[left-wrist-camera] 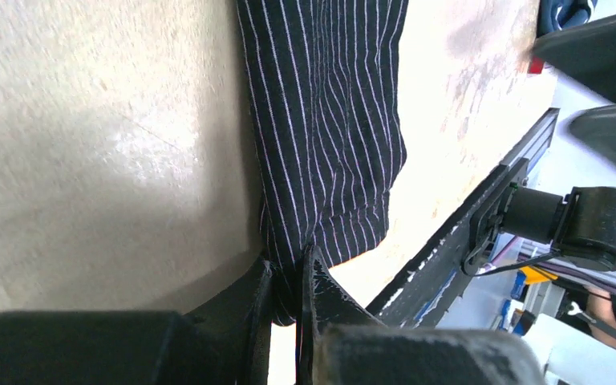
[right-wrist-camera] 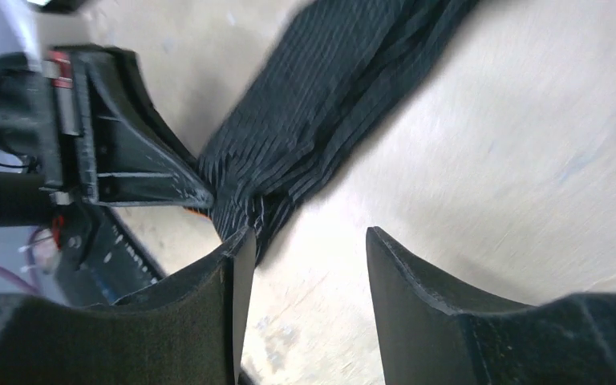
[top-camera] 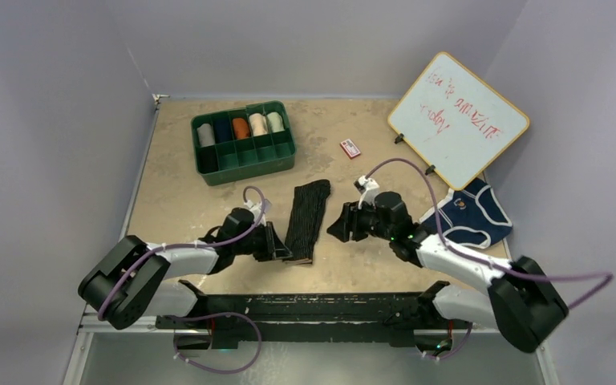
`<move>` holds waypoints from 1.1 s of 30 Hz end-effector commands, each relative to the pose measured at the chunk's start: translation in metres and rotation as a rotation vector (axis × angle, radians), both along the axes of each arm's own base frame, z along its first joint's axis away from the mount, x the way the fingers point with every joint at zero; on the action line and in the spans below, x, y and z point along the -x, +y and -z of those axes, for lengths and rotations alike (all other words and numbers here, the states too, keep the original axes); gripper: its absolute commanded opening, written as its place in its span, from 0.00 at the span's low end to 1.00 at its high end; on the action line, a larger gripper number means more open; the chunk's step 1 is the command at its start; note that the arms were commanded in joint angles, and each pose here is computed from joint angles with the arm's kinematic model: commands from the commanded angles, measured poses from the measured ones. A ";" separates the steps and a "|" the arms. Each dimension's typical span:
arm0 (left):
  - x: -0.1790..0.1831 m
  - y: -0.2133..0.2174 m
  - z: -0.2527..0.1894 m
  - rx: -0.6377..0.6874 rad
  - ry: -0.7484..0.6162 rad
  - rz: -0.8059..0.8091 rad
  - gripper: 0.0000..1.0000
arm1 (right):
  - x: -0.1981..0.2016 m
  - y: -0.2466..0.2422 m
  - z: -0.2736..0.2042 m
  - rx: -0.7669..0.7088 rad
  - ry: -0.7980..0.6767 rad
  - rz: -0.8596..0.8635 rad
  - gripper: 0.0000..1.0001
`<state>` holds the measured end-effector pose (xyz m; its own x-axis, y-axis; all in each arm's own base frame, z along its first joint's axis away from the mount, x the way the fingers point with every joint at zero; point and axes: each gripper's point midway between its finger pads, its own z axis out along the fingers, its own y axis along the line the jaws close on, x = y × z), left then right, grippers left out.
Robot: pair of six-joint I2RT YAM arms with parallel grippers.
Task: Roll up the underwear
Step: Roll the underwear to the center of the board.
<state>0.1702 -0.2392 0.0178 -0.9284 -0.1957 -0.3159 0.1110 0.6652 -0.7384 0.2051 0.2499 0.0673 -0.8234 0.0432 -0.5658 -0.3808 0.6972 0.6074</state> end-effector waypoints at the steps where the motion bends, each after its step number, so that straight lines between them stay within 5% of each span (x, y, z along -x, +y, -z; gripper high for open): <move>1: -0.003 0.012 0.006 -0.079 -0.017 0.046 0.00 | -0.038 -0.015 -0.054 0.079 -0.590 -0.087 0.57; 5: -0.003 0.010 0.006 -0.086 -0.021 0.086 0.00 | -0.028 -0.010 -0.073 0.118 -0.944 -0.287 0.61; 10: 0.012 0.002 0.002 -0.027 -0.002 0.199 0.00 | -0.004 0.005 -0.053 0.240 -1.032 -0.635 0.55; 19: 0.020 -0.003 0.004 -0.017 0.034 0.275 0.00 | 0.056 0.044 -0.007 0.434 -1.234 -1.015 0.56; 33: 0.019 0.002 0.011 -0.056 0.061 0.259 0.00 | 0.081 0.070 0.029 0.585 -1.372 -1.220 0.53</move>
